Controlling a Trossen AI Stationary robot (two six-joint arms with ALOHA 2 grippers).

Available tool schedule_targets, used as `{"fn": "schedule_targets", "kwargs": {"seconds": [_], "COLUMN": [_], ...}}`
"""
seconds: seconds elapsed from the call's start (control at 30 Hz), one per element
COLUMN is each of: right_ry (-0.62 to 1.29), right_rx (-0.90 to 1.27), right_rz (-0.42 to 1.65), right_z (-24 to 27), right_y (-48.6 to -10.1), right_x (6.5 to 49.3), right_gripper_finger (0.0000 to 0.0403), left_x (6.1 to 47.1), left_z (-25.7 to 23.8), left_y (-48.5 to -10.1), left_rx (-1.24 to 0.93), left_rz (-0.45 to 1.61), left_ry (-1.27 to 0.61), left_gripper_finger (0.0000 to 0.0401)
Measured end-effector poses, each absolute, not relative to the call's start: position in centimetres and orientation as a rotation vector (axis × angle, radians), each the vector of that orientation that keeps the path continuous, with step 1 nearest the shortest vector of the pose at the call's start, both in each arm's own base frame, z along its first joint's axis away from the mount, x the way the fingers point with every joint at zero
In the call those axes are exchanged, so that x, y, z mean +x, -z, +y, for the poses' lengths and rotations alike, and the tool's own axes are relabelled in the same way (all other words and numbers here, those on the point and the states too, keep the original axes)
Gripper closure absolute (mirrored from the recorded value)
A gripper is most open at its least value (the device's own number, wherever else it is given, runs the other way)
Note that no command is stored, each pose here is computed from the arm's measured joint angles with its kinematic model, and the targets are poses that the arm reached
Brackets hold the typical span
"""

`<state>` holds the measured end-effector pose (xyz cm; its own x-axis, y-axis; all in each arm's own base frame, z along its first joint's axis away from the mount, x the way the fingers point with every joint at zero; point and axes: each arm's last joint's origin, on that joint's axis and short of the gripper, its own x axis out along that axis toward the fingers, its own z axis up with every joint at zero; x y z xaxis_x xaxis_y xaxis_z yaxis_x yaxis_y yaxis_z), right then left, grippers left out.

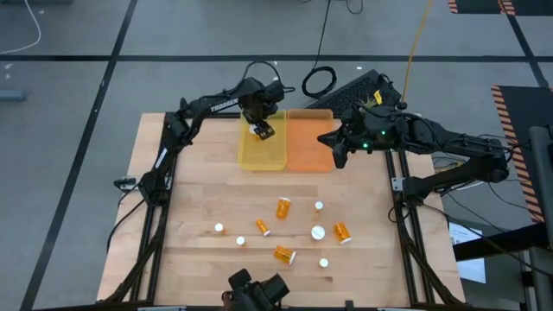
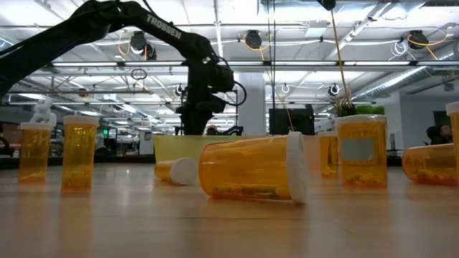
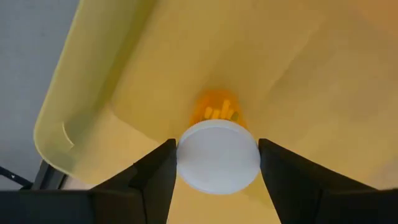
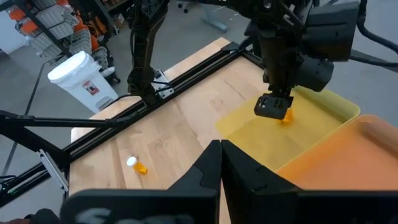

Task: Pick and place medicine bottles into bin by pill shape (circle, oval)
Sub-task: Put the large orange capsule bottle into the yellow bin

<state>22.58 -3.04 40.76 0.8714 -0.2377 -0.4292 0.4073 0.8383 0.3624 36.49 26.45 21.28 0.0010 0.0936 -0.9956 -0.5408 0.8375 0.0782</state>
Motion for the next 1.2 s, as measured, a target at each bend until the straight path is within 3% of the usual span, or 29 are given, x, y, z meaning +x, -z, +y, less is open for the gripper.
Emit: {"fn": "schedule_targets", "kwargs": {"seconds": [0.3,0.47,0.87,1.2], "right_ry": [0.344,0.342,0.323,0.327], "right_rx": [0.454,0.454,0.479,0.473], "right_rz": [0.384,0.385,0.406,0.431], "right_z": [-3.0,-3.0,-2.8,-2.4], "right_y": [-40.8,-40.8,-41.0,-41.6], "right_x": [22.6,22.6,21.4,18.1], "right_gripper_finger": [0.0403,0.0403,0.0403,0.0403], "left_x": [36.7,36.4,35.0,34.7], "left_z": [26.0,25.6,21.9,14.8], "left_y": [-21.3,-22.0,-29.9,-35.8], "left_rx": [-0.302,-0.314,-0.309,-0.395], "left_rz": [1.527,1.547,1.348,1.146], "left_ry": [-0.578,-0.579,-0.601,-0.620], "left_gripper_finger": [0.0109,0.0092,0.0091,0.0091]}}
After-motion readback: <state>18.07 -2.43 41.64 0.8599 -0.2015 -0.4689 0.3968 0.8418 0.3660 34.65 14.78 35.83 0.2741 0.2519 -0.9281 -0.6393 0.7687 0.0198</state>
